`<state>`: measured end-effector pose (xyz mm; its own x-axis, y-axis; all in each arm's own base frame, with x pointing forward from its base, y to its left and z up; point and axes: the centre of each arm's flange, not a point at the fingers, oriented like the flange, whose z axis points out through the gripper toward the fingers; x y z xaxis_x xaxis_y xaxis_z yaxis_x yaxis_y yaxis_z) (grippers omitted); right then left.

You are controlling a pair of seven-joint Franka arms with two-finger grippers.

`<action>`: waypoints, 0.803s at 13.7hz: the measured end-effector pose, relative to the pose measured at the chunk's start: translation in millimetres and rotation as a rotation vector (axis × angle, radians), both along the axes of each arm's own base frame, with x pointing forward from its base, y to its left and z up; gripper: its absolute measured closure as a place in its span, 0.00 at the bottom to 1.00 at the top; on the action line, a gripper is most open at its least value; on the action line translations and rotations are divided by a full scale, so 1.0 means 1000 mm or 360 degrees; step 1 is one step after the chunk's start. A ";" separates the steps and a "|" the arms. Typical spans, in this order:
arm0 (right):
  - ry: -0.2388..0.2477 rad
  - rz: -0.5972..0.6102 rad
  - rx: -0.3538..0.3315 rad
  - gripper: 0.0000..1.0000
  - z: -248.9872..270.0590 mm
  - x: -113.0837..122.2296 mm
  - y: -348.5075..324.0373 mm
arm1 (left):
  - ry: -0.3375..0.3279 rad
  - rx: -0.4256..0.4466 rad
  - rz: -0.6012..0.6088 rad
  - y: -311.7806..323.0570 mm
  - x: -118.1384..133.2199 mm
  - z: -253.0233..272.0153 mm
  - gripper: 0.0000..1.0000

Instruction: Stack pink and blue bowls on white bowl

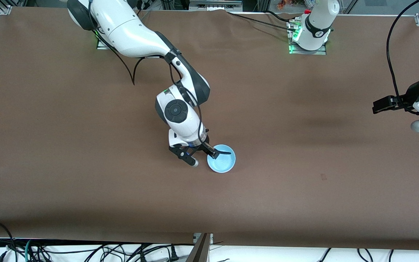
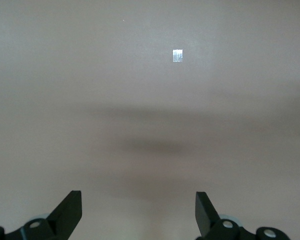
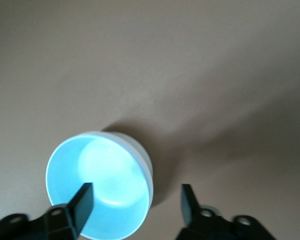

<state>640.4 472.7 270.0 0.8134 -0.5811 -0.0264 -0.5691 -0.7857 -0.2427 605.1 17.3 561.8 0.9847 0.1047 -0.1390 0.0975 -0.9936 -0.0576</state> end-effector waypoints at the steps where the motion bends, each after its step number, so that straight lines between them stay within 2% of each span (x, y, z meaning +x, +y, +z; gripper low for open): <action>1: -0.0009 0.0043 -0.0016 0.07 0.015 0.008 -0.010 | 0.0000 0.0000 0.0000 0.000 0.000 0.000 0.00; 2: -0.0019 0.0088 -0.0030 0.01 0.033 0.016 -0.023 | 0.0001 0.0000 0.0000 0.000 0.000 0.000 0.00; 3: -0.0014 0.0098 -0.0045 0.01 0.054 0.023 -0.040 | 0.0001 0.0000 0.0000 0.000 0.000 0.000 0.00; 7: 0.0103 0.0007 -0.0111 0.00 0.142 0.052 -0.150 | 0.0001 -0.0001 0.0000 0.000 0.000 -0.001 0.00; 9: 0.0160 0.0190 -0.0151 0.00 0.189 0.044 -0.195 | 0.0002 -0.0002 -0.0002 -0.001 0.000 -0.001 0.00; 11: 0.0189 0.0461 -0.0176 0.00 0.239 0.022 -0.236 | 0.0002 -0.0005 -0.0003 -0.001 0.000 -0.001 0.00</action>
<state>662.0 236.5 508.5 0.9404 -0.3305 -0.0806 -0.3371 -0.9369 -0.0922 605.5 16.0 561.0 0.9848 0.1026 -0.1402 0.0957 -0.9939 -0.0549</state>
